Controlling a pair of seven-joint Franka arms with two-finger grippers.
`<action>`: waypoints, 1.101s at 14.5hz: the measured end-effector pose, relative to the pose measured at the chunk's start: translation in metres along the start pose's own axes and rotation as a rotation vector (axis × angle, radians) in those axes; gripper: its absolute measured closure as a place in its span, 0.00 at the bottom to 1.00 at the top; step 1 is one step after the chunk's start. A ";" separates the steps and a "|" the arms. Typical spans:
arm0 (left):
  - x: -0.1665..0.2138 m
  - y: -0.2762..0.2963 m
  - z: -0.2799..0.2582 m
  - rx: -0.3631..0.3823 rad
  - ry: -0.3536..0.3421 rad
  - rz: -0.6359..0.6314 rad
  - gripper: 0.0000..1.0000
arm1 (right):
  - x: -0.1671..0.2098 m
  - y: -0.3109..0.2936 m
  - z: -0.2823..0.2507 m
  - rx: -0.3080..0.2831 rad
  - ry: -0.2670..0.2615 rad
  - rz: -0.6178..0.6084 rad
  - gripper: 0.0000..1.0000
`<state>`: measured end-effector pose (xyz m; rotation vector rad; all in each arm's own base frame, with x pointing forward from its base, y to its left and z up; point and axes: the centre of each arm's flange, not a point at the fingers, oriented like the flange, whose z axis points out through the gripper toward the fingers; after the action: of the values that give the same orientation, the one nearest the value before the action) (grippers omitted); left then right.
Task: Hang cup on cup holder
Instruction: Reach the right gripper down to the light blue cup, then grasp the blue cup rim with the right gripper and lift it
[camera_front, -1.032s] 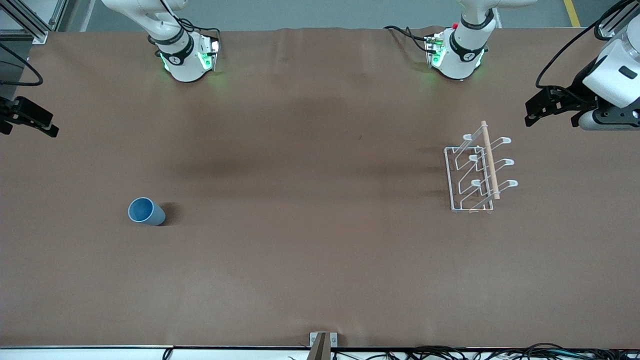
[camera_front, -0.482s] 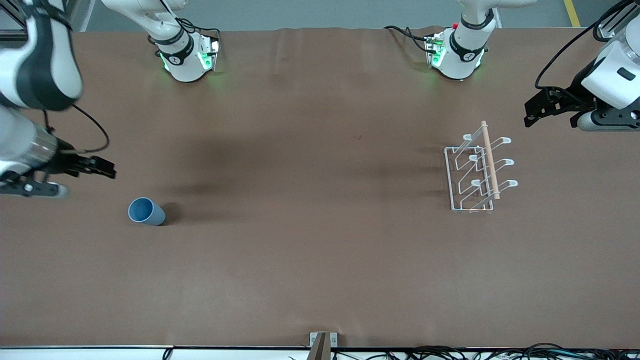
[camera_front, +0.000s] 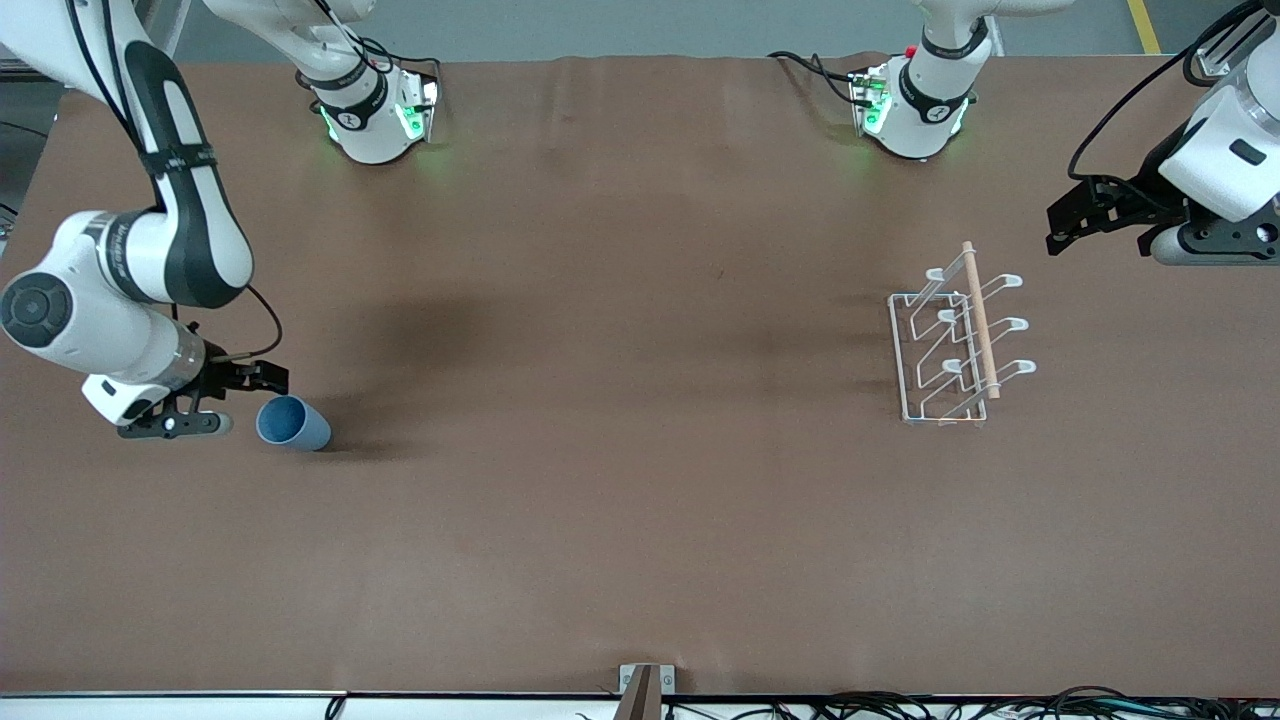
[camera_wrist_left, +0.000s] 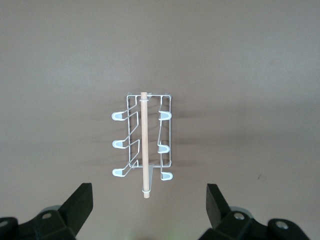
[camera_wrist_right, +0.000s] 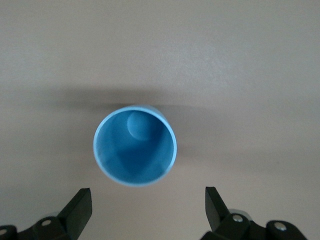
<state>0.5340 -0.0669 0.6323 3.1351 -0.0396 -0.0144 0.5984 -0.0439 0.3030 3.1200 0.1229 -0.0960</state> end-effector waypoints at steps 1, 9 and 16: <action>0.000 0.000 0.000 0.000 -0.001 0.000 0.00 | 0.002 0.000 0.009 -0.001 0.000 -0.004 0.00; 0.000 0.001 0.003 0.001 -0.006 0.002 0.00 | 0.006 0.013 0.051 -0.003 -0.006 -0.025 0.04; 0.001 0.002 0.006 0.000 -0.003 0.003 0.00 | 0.018 0.008 0.068 0.018 0.010 -0.014 0.71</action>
<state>0.5352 -0.0688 0.6266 3.1354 -0.0448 -0.0197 0.6132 -0.0518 0.2344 3.1380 0.1443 -0.0820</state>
